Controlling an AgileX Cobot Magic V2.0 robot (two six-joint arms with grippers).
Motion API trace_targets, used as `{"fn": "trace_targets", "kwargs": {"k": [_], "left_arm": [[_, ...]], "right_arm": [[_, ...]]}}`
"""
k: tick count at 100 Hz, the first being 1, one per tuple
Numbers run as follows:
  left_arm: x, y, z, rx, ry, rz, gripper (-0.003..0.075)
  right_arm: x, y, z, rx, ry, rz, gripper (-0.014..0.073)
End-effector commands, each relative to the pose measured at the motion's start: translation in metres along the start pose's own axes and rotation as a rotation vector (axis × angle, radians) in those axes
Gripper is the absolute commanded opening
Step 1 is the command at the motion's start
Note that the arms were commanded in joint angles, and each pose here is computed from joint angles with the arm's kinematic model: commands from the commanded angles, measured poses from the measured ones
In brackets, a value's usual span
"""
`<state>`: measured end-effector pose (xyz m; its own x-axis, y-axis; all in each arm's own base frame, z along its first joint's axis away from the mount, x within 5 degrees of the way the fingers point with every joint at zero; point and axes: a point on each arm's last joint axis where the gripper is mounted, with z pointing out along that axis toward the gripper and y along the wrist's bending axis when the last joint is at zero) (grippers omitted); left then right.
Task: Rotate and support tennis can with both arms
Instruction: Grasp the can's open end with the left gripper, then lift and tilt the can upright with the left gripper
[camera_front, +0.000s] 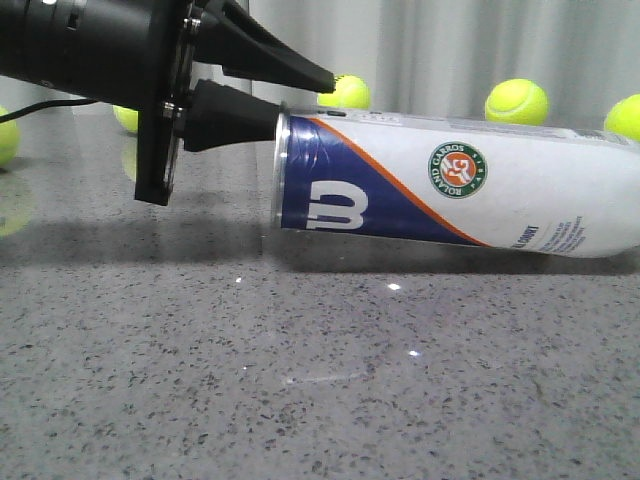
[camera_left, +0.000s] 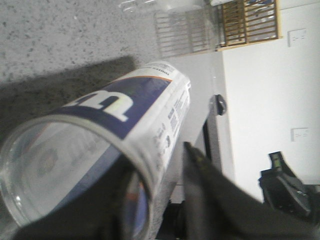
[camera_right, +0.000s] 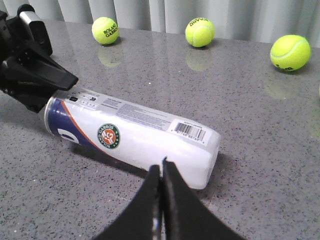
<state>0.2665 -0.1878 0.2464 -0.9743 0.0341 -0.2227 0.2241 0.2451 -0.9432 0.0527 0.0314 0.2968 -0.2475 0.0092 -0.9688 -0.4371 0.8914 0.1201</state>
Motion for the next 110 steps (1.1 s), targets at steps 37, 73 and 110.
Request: {"fn": "trace_targets", "kwargs": {"k": [37, 73, 110], "left_arm": [[-0.006, -0.055, -0.011, 0.284, -0.090, 0.236, -0.0019], [-0.006, -0.128, -0.048, -0.084, -0.219, 0.660, -0.0019], [-0.007, -0.175, -0.074, -0.554, -0.112, 0.878, -0.0019]], "right_arm": [[-0.014, 0.000, -0.002, 0.007, -0.088, 0.007, -0.0061], [-0.014, 0.000, -0.002, 0.007, -0.088, 0.007, -0.0061], [-0.014, 0.000, -0.002, 0.007, -0.088, 0.007, -0.0061]]}}
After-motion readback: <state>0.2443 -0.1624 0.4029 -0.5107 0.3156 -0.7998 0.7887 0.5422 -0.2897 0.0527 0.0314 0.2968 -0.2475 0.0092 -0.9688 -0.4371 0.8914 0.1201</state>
